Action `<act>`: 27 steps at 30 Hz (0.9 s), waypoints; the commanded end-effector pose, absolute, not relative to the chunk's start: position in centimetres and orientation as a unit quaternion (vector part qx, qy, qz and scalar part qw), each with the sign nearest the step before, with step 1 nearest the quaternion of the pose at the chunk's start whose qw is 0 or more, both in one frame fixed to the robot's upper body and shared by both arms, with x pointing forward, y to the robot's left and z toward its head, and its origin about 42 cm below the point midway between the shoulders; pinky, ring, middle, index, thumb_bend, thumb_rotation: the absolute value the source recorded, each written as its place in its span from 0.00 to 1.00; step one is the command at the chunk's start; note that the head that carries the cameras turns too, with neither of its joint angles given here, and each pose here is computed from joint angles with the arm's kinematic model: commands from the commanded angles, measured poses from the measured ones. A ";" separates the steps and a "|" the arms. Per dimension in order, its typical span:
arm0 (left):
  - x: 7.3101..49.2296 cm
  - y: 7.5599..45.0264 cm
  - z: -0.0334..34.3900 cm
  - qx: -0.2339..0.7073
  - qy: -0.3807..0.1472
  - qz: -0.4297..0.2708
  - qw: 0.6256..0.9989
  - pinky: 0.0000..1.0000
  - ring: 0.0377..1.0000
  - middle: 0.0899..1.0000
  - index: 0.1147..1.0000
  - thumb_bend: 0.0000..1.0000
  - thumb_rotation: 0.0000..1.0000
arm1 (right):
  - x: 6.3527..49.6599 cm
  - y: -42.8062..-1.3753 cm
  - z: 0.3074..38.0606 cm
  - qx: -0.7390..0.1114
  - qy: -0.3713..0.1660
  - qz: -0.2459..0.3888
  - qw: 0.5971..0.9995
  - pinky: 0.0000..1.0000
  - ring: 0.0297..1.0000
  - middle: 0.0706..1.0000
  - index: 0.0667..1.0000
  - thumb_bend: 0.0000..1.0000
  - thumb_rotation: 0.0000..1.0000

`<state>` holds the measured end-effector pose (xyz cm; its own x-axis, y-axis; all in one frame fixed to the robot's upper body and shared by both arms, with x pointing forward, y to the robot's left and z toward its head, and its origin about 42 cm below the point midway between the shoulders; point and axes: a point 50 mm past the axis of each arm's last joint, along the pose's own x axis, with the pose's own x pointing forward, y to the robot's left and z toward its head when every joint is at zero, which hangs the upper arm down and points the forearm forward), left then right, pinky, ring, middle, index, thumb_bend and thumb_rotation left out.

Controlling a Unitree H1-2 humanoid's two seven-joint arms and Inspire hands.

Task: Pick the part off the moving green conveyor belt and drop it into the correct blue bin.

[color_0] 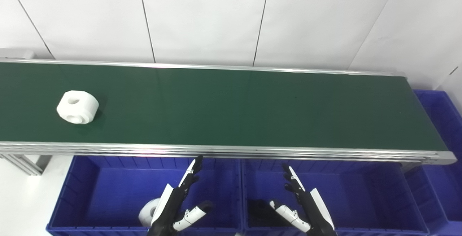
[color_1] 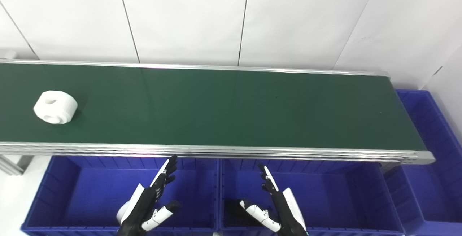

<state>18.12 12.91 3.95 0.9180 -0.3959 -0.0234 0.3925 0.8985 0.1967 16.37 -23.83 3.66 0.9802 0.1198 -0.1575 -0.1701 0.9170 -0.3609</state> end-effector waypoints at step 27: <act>18.8 11.3 3.3 0.106 -0.061 -0.196 0.973 0.80 0.88 0.92 0.90 0.81 0.70 | 16.8 -25.7 2.6 -0.187 0.026 0.077 0.979 0.97 1.00 1.00 1.00 0.68 0.78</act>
